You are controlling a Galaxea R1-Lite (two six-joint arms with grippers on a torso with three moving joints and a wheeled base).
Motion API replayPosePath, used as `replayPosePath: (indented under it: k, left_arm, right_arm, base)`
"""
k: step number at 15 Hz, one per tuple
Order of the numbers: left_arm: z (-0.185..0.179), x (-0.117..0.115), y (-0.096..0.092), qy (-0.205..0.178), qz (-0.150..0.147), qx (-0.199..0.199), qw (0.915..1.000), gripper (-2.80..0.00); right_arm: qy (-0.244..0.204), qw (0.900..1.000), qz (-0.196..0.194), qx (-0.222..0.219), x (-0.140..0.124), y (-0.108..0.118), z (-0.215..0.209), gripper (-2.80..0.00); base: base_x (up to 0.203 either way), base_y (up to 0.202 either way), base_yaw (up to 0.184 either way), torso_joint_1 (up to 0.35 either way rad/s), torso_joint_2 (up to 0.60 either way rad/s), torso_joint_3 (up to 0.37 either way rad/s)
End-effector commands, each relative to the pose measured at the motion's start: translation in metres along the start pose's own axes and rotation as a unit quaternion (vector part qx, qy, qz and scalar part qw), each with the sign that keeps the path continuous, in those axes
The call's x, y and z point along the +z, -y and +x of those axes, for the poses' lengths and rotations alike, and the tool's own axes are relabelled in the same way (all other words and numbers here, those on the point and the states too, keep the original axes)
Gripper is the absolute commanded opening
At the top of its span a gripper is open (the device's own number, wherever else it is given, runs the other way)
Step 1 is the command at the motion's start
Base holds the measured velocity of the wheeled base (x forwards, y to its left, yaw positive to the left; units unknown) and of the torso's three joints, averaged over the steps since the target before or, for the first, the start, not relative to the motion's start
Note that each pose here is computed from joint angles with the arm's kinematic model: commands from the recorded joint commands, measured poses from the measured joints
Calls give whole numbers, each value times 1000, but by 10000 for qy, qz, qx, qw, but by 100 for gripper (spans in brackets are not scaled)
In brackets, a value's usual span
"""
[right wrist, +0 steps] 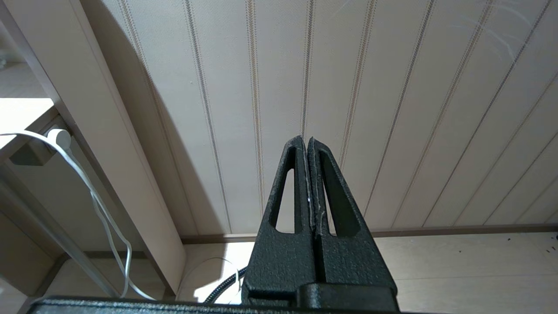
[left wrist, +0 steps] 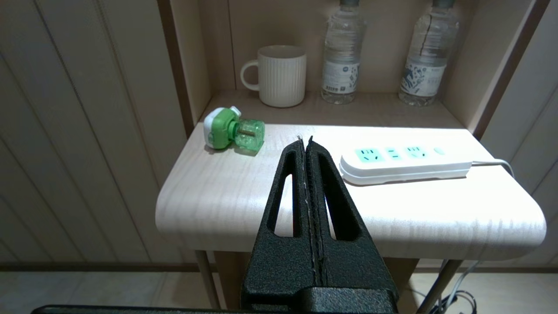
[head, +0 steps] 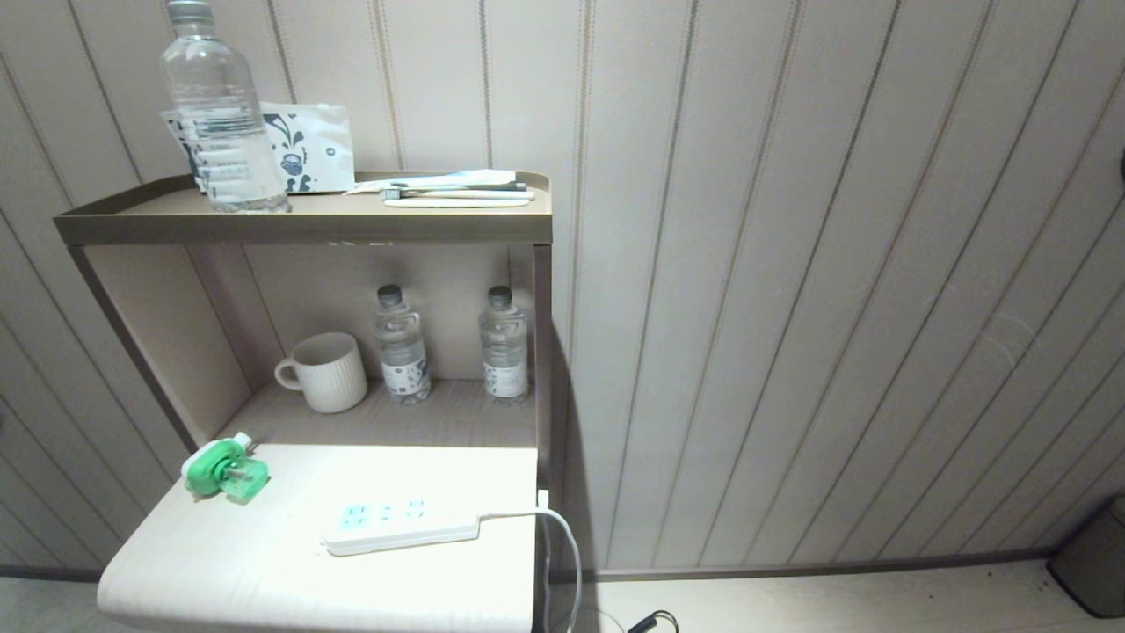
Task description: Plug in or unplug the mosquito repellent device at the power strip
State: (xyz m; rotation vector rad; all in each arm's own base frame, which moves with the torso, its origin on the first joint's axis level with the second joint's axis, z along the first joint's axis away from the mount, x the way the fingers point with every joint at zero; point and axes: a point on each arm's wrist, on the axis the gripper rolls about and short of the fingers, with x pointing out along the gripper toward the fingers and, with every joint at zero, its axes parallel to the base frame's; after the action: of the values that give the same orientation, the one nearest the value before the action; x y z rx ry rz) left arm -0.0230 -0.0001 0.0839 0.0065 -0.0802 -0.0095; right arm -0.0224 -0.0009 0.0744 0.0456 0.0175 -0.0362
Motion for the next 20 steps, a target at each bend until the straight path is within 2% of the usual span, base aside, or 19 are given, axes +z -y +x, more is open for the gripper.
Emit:
replayPosePath:
  k: [1, 2, 4, 6, 10, 13, 20]
  left_arm:
    - [0, 0, 0, -11, 17, 3, 10000, -280]
    - [-1, 3, 0, 20, -3, -9, 10000, -280]
    - [-9, 32, 0, 228, -136, -24, 9996, -280]
    - [-19, 59, 0, 240, -215, -59, 9995, -280]
    - [-9, 87, 0, -142, -266, -34, 9995, -280]
    - [-2, 96, 0, -301, -279, -14, 9992, -280]
    - [-2, 95, -1, -349, -280, -7, 9990, -280]
  right_arm:
    - [-8, 10000, 0, 2, 0, 0, 0, -280]
    - [-8, 10000, 0, 2, 0, 0, 0, -280]
    - [-8, 10000, 0, 9, 0, 0, 0, -280]
    - [-8, 10000, 0, 10, 0, 0, 0, -280]
    - [-8, 10000, 0, 2, 0, 0, 0, -280]
    - [-8, 10000, 0, 2, 0, 0, 0, -280]
    - [-9, 10000, -23, 18, 0, 0, 0, -280]
  base:
    - [0, 0, 0, 0, 0, 0]
    - [0, 0, 0, 0, 0, 0]
    - [0, 0, 0, 0, 0, 0]
    - [0, 0, 0, 0, 0, 0]
    - [0, 0, 0, 0, 0, 0]
    - [0, 0, 0, 0, 0, 0]
    - [0, 0, 0, 0, 0, 0]
